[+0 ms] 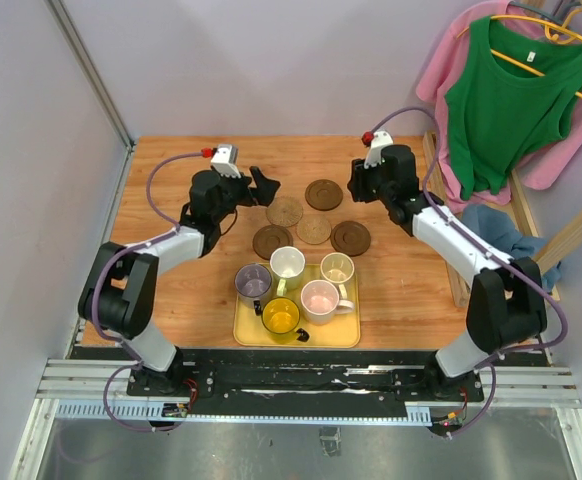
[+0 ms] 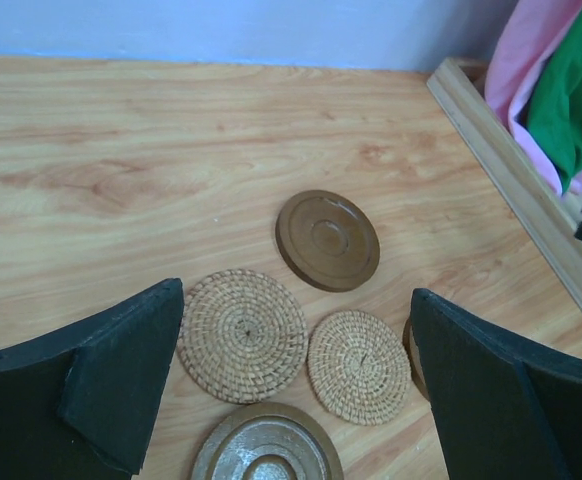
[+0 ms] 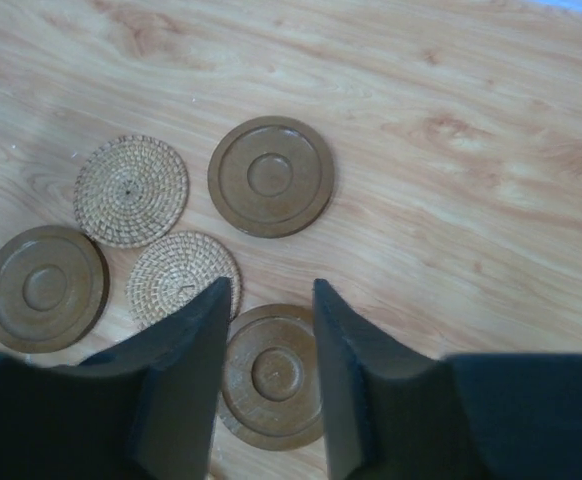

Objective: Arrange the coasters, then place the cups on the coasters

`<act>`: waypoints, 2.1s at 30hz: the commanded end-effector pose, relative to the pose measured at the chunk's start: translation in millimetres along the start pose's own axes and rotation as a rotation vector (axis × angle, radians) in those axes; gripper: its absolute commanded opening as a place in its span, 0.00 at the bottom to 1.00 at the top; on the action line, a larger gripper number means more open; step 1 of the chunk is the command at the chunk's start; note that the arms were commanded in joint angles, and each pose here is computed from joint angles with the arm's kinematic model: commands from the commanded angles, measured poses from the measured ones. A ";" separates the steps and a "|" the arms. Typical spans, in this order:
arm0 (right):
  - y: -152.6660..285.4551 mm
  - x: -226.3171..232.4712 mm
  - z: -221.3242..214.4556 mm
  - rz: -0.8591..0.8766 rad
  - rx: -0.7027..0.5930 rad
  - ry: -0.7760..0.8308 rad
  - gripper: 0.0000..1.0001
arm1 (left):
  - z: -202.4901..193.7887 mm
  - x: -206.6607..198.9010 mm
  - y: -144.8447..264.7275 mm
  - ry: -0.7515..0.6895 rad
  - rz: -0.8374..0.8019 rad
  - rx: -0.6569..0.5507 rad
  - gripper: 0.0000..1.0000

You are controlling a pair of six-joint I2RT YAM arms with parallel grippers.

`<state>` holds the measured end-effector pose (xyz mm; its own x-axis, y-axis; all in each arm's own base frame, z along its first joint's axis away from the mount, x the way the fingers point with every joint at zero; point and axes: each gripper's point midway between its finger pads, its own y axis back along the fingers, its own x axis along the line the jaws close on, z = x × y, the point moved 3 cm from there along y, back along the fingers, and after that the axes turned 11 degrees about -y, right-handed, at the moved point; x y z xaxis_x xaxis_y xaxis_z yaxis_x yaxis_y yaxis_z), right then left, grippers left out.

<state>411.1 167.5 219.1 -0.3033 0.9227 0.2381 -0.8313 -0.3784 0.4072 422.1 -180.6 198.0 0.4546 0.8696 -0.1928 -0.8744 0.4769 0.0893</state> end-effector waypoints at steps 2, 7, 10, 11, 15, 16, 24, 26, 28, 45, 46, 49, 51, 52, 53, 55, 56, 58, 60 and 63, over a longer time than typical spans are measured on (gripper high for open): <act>-21.9 3.6 -12.8 0.047 0.084 0.017 0.01 | -28.0 -5.7 -18.9 0.047 -0.084 0.106 1.00; -42.7 5.7 -29.9 0.076 0.148 -0.013 0.01 | -51.4 5.2 -26.6 0.050 -0.038 0.143 0.34; -54.8 11.4 -42.8 0.120 0.186 -0.029 0.01 | -63.9 10.3 -31.9 0.045 -0.026 0.168 0.02; -59.0 13.0 -47.6 0.131 0.203 -0.034 0.01 | -68.2 10.5 -33.8 0.049 -0.032 0.177 0.01; -73.5 18.2 -63.0 0.160 0.261 -0.045 0.01 | -83.0 5.8 -42.4 0.076 -0.084 0.205 0.00; -76.5 19.6 -67.5 0.166 0.275 -0.047 0.01 | -87.0 3.3 -44.4 0.083 -0.106 0.215 0.00; -86.8 38.2 -103.1 0.213 0.366 -0.061 0.01 | -120.7 -0.2 -54.6 0.099 -0.124 0.328 0.01; -90.0 42.4 -113.1 0.224 0.393 -0.066 0.01 | -124.1 -0.1 -54.3 0.090 -0.115 0.341 0.00; -92.0 47.1 -120.2 0.239 0.415 -0.071 0.01 | -126.2 -0.6 -53.6 0.081 -0.108 0.352 0.00; -95.9 32.8 -170.9 0.105 0.568 -0.080 0.01 | -153.7 7.8 -63.0 0.092 -0.012 0.472 0.01; -95.3 26.2 -171.5 0.079 0.569 -0.089 0.01 | -154.2 11.2 -63.5 0.089 0.007 0.481 0.01; -92.4 5.0 -174.4 0.015 0.577 -0.149 0.01 | -158.0 19.3 -63.0 0.077 0.057 0.511 0.01; -89.3 -9.8 -175.8 -0.021 0.581 -0.190 0.01 | -158.8 25.3 -62.6 0.080 0.083 0.522 0.01; -87.8 -17.5 -175.5 -0.041 0.580 -0.205 0.01 | -158.6 28.1 -62.2 0.086 0.092 0.524 0.01; -86.1 -24.8 -175.0 -0.062 0.578 -0.215 0.01 | -158.5 31.7 -61.8 0.093 0.100 0.525 0.01; -82.8 -39.9 -173.6 -0.107 0.575 -0.223 0.01 | -156.7 39.8 -60.5 0.115 0.117 0.522 0.00; -81.6 -48.1 -171.9 -0.134 0.571 -0.222 0.01 | -155.9 43.5 -60.1 0.125 0.123 0.519 0.01; -79.5 -62.7 -168.8 -0.183 0.564 -0.217 0.01 | -151.0 51.9 -60.4 0.143 0.139 0.504 0.01; -79.4 -74.7 -165.6 -0.217 0.555 -0.222 0.01 | -144.7 59.1 -61.8 0.154 0.149 0.482 0.01; -82.7 -91.1 -158.1 -0.263 0.544 -0.232 0.01 | -135.4 68.5 -66.2 0.163 0.165 0.455 0.01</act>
<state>445.9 168.8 51.6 -0.0965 0.9265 0.3638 -0.5587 -0.3529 0.7505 475.9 -184.7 47.8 0.3061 0.9080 -0.2860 -0.7381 0.4161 0.5311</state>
